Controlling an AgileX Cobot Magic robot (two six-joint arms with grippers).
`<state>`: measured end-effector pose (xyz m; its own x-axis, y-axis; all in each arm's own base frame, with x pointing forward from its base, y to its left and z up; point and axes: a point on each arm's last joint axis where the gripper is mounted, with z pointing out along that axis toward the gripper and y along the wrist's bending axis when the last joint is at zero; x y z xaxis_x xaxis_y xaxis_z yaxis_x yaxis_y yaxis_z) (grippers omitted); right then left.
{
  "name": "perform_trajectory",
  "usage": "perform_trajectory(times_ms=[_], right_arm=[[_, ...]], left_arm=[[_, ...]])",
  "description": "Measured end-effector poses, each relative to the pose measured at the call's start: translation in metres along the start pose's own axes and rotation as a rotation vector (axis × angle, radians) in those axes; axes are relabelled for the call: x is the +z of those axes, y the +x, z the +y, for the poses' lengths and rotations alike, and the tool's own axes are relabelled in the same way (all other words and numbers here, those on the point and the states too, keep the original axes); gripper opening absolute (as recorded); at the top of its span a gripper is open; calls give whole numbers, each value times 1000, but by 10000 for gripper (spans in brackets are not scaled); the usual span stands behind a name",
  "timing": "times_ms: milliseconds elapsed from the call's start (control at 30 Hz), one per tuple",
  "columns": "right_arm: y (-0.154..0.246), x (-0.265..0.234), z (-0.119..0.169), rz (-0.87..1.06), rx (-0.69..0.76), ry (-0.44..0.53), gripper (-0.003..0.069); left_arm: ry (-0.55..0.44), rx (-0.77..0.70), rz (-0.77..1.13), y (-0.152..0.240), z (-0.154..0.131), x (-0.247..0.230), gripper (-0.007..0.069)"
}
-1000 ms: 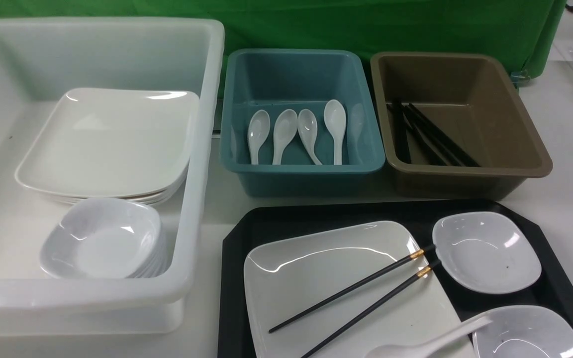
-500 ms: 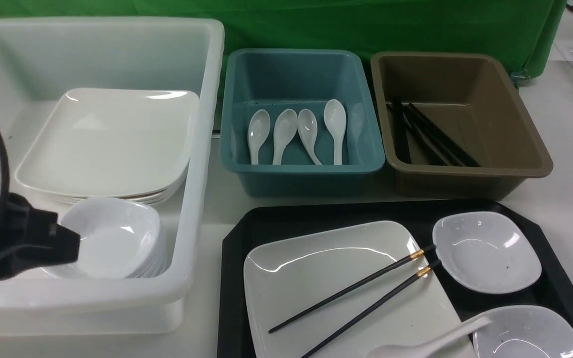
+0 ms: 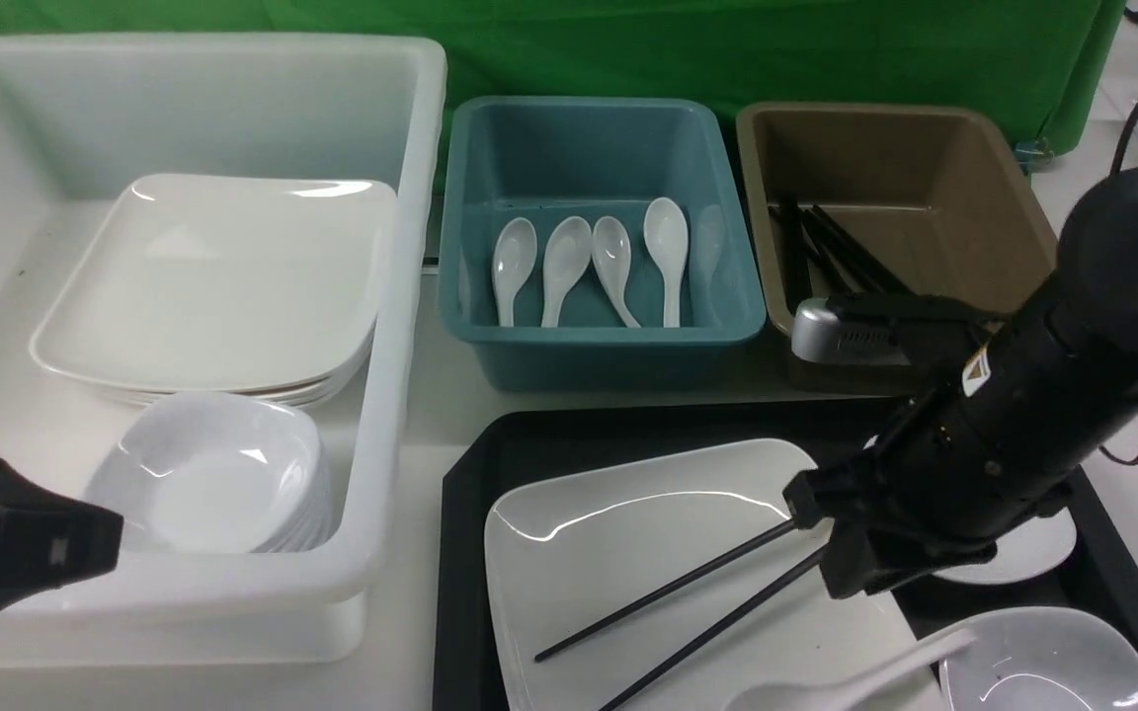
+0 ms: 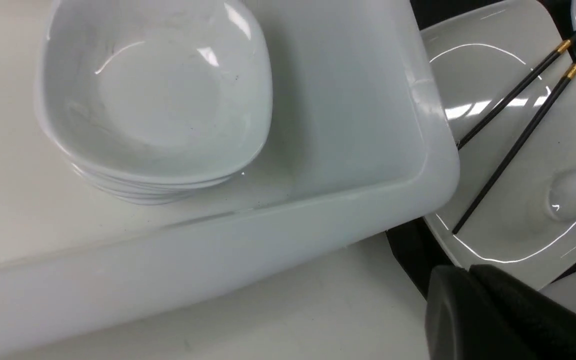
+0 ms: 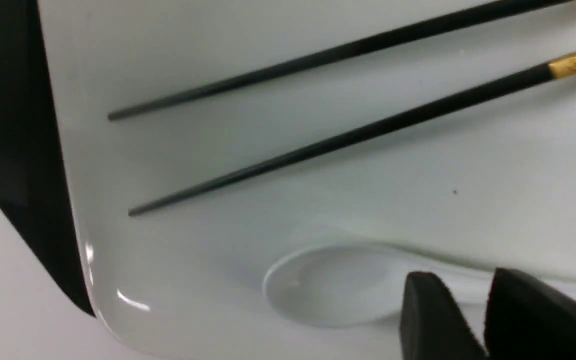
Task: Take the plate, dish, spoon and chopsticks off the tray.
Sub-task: Use the right arm to grab a pair of chopsticks from the plate
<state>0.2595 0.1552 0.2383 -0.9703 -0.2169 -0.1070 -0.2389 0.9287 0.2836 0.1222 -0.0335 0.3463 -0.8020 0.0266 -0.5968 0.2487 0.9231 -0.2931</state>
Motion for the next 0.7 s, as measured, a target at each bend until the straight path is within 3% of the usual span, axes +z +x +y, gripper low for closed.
perform_trajectory(times_ms=[133,233,267,400,700], right_arm=[[-10,27,-6,54,85,-6,465],[-14,37,-8,59,108,-1,551],[-18,46,-10,52,142,2,618],[-24,56,-12,27,188,2,639],[-44,64,-11,-69,232,-11,596]], left_arm=[[-1,2,-6,0,0,-1,0],[-1,2,-8,0,0,-1,0],[-2,2,-13,0,0,-1,0],[-4,2,-17,-1,0,-1,0],[-12,4,-33,-2,1,-1,0]])
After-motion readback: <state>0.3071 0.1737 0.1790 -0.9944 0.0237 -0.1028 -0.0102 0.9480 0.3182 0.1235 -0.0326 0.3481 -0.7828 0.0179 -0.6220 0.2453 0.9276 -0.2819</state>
